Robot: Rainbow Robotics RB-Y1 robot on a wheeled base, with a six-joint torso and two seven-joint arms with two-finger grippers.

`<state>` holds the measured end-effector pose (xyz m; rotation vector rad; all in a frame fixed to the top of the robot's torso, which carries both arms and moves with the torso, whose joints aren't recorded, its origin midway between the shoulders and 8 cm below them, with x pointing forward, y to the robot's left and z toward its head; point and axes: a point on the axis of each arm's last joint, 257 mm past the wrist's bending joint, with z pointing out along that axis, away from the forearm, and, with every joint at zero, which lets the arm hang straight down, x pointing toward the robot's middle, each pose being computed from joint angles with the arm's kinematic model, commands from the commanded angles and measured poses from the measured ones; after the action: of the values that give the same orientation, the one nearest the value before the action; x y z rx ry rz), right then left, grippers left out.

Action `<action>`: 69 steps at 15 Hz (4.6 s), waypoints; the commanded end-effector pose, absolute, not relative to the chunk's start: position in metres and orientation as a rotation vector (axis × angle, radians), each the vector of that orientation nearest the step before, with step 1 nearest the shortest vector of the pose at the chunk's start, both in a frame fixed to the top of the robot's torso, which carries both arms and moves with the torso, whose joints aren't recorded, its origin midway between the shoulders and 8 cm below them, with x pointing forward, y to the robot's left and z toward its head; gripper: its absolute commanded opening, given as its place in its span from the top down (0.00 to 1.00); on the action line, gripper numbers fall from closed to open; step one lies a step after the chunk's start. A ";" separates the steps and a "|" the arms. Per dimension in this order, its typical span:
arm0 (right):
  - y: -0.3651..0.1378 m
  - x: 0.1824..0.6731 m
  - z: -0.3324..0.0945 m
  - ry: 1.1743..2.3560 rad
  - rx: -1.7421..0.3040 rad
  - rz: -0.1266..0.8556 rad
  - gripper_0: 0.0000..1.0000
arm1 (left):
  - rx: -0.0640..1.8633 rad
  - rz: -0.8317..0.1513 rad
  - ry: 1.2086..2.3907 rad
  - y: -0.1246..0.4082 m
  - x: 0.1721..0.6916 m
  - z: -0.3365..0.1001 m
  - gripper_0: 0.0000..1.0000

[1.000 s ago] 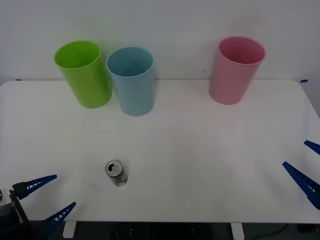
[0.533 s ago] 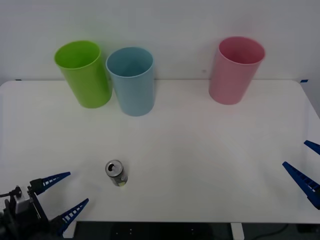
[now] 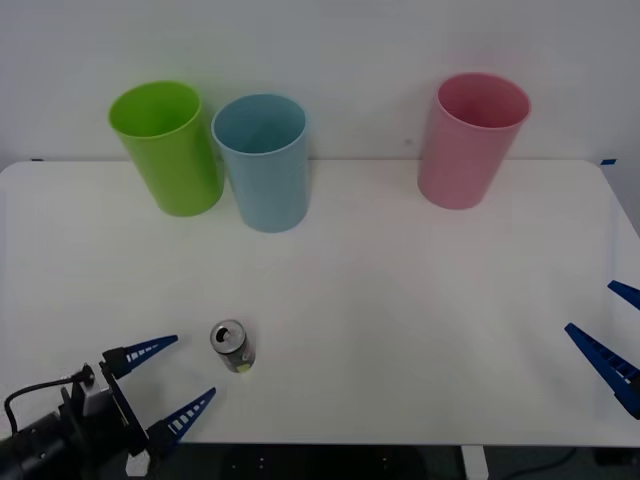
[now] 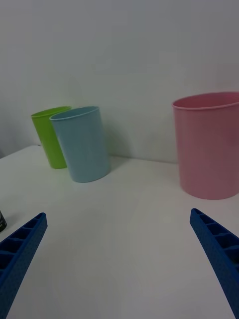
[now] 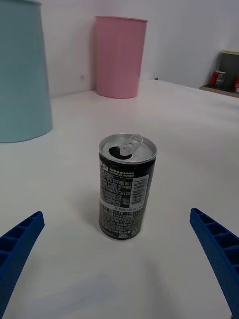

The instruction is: Grasp the object on the table and drop it into the matching bin: aluminum can to the light blue bin, PET bottle to the pink bin.

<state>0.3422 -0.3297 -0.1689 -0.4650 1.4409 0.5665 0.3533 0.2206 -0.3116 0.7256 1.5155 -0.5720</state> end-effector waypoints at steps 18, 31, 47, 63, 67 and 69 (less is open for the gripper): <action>-0.330 0.342 -0.169 1.441 -0.465 0.567 0.00 | 0.795 -0.574 1.475 0.161 0.402 -0.329 0.00; -0.330 0.342 -0.169 1.441 -0.465 0.567 0.00 | 0.809 -0.572 1.473 0.150 0.406 -0.331 0.99; -0.330 0.342 -0.169 1.441 -0.465 0.567 0.00 | 0.730 -0.620 1.444 0.147 0.418 -0.309 1.00; -0.330 0.342 -0.169 1.441 -0.465 0.567 0.00 | 0.459 -0.592 1.303 0.218 0.479 -0.192 1.00; -0.330 0.342 -0.169 1.441 -0.465 0.567 0.00 | 0.416 -0.601 1.280 0.228 0.487 -0.151 1.00; -0.330 0.342 -0.169 1.441 -0.465 0.567 0.00 | 0.402 -0.585 1.277 0.231 0.493 -0.132 1.00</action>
<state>0.3423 -0.3297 -0.1689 -0.4650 1.4410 0.5666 0.4905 0.2304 -0.1371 0.4043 1.2733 -0.5929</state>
